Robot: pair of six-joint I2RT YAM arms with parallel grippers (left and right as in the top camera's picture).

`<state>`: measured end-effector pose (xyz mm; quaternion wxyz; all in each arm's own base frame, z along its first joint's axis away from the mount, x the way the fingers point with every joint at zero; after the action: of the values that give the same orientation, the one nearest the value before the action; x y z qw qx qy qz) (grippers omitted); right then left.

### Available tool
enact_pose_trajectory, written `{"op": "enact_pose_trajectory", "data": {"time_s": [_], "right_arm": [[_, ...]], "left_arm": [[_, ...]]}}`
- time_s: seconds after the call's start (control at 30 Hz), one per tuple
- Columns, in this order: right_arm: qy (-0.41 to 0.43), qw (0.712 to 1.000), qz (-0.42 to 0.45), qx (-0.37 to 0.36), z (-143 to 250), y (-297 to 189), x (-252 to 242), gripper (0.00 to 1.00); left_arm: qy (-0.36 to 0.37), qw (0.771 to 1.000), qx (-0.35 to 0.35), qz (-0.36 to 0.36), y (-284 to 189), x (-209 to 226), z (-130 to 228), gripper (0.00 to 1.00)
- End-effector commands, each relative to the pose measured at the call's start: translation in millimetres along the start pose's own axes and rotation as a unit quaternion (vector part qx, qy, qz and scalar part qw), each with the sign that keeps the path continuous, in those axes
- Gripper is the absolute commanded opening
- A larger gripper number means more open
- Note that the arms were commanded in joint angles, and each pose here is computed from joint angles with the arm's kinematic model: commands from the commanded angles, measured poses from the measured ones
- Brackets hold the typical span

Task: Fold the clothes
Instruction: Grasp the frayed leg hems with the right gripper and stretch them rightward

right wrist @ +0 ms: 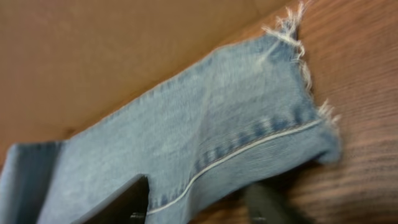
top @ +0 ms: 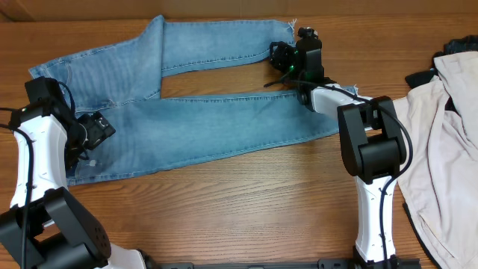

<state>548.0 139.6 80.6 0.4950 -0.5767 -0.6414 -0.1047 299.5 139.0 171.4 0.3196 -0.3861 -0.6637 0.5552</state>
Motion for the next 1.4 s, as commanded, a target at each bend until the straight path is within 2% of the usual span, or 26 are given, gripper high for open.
{"op": "enact_pose_trajectory", "data": {"time_s": [0.0,0.07,0.2,0.33,0.43,0.63,0.8,0.93,1.0,1.13,1.17,1.2,1.37], "right_arm": [[0.025,0.999,0.013,-0.025,-3,3,-5,0.29],[0.025,0.999,0.015,-0.028,-4,3,-5,0.16],[0.025,0.999,0.019,-0.030,-5,3,-7,0.04],[0.029,0.999,0.031,-0.031,-10,2,-14,0.04],[0.037,0.998,0.044,-0.037,-28,-4,-26,0.04],[-0.007,0.991,0.125,-0.040,-92,-49,-54,0.04],[0.026,0.976,0.212,-0.043,-130,-92,-87,0.04],[0.051,0.964,0.259,-0.022,-135,-111,-109,0.04],[0.045,0.960,0.277,-0.003,-131,-116,-116,0.12],[0.026,0.950,0.310,0.041,-120,-123,-125,0.13],[0.027,0.948,0.314,0.046,-119,-127,-124,0.21],[0.028,0.948,0.314,0.046,-120,-129,-122,0.24],[0.017,0.951,0.306,0.038,-134,-157,-92,0.29]], "left_arm": [[0.013,1.000,0.006,0.003,1,-3,2,1.00],[0.013,1.000,0.008,0.002,1,-3,2,1.00],[0.013,1.000,0.008,0.002,1,-3,2,1.00],[0.013,1.000,0.007,0.002,1,-3,2,1.00],[0.014,1.000,0.007,0.000,1,-2,2,1.00],[0.015,1.000,0.001,0.001,1,-3,0,1.00],[0.016,1.000,-0.001,0.001,1,-3,0,1.00],[0.024,1.000,-0.006,0.002,1,-3,-2,1.00],[0.025,1.000,-0.008,0.002,1,-3,-3,1.00],[0.042,0.999,-0.010,0.002,1,-3,-4,1.00],[0.042,0.999,-0.010,0.002,1,-3,-4,1.00],[0.042,0.999,-0.010,0.002,1,-3,-4,1.00],[0.042,0.999,-0.007,0.002,1,-3,-2,1.00]]}}
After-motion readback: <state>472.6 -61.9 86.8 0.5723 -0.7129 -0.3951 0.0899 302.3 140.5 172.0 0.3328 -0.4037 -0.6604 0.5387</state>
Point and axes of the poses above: each gripper's point midway between its finger pads, its own y axis out along the fingers, its own x axis along the line the jaws close on, z = x × y, the point moved 8 cm from there along -y, back along the fingers, and after that the axes turned 14 degrees about y, right-handed, at the moved point
